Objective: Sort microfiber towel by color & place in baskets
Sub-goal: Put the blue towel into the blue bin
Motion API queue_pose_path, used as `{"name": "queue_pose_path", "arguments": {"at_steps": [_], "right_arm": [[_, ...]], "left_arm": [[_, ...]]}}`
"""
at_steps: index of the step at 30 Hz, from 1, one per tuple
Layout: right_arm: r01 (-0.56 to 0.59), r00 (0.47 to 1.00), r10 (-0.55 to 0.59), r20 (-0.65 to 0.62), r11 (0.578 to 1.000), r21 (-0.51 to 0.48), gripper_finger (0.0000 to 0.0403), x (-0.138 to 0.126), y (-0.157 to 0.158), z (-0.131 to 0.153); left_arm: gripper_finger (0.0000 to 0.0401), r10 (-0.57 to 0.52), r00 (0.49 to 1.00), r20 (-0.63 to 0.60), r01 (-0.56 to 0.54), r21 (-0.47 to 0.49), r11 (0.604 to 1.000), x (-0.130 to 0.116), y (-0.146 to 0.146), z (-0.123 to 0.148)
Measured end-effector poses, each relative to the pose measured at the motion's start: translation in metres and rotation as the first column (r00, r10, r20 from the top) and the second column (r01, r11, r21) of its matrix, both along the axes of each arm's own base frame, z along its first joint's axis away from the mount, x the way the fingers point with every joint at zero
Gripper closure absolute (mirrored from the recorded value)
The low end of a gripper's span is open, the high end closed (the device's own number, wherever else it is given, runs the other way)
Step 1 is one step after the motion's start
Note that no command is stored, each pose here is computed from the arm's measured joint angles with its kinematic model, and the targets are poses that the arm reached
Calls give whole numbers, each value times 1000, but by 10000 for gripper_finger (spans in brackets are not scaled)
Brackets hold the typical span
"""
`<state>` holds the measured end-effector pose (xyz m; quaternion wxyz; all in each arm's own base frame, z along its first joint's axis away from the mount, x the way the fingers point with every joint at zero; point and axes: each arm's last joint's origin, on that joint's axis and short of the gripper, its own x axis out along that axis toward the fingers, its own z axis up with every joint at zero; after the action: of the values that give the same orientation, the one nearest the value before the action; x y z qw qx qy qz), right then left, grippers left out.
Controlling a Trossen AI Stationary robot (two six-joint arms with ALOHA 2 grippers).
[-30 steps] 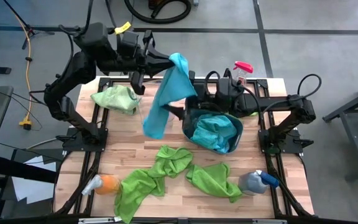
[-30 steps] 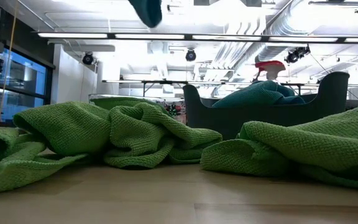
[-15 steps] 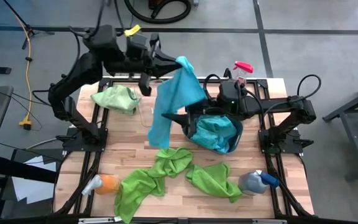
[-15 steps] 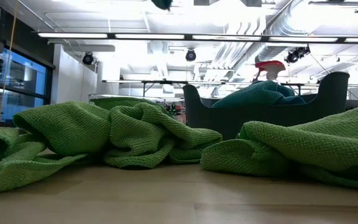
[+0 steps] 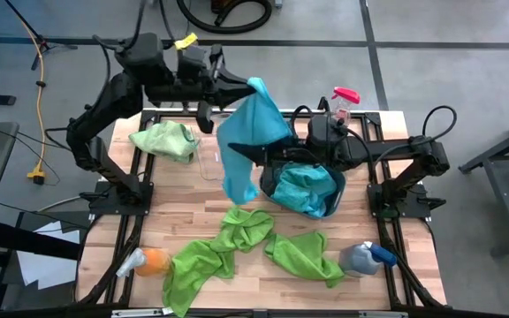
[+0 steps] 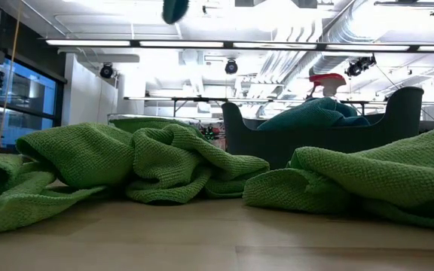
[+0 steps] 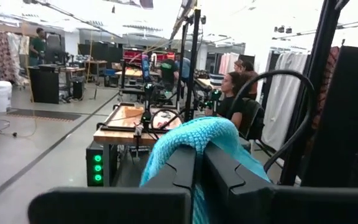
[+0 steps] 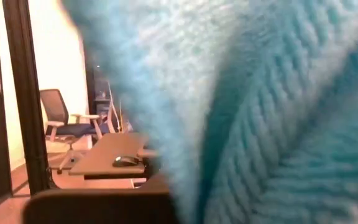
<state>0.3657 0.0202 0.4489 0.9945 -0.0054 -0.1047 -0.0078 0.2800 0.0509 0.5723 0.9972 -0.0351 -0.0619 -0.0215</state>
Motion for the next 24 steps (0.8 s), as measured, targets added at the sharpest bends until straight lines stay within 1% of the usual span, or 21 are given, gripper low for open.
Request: {"name": "queue_pose_path", "arguments": {"at_steps": [2,4,10,15,20,24], "right_arm": [[-1,1000,1,0,1000,17,383,0,-2,0],[-8,1000,8,-3,1000,21,393,0,-5,0],[-2,1000,3,-12,1000,19,400,0,-10,0],[12,999,-12,-46,1000,12,401,-13,-16,6],[43,988,-44,-149,999,-9,402,-39,-22,14],[94,966,-95,-239,995,-17,402,-64,-23,19]], "left_arm": [[379,13,1000,-25,-13,-3,1000,-5,1,-1],[360,29,998,-50,-29,-8,1000,-8,1,-2],[286,49,995,-92,-49,2,999,-13,0,-4],[236,49,983,-179,-52,-9,999,-23,-2,-10],[218,66,948,-310,-71,-4,997,-53,-6,-15],[217,158,899,-407,-166,17,986,-77,-9,-19]]}}
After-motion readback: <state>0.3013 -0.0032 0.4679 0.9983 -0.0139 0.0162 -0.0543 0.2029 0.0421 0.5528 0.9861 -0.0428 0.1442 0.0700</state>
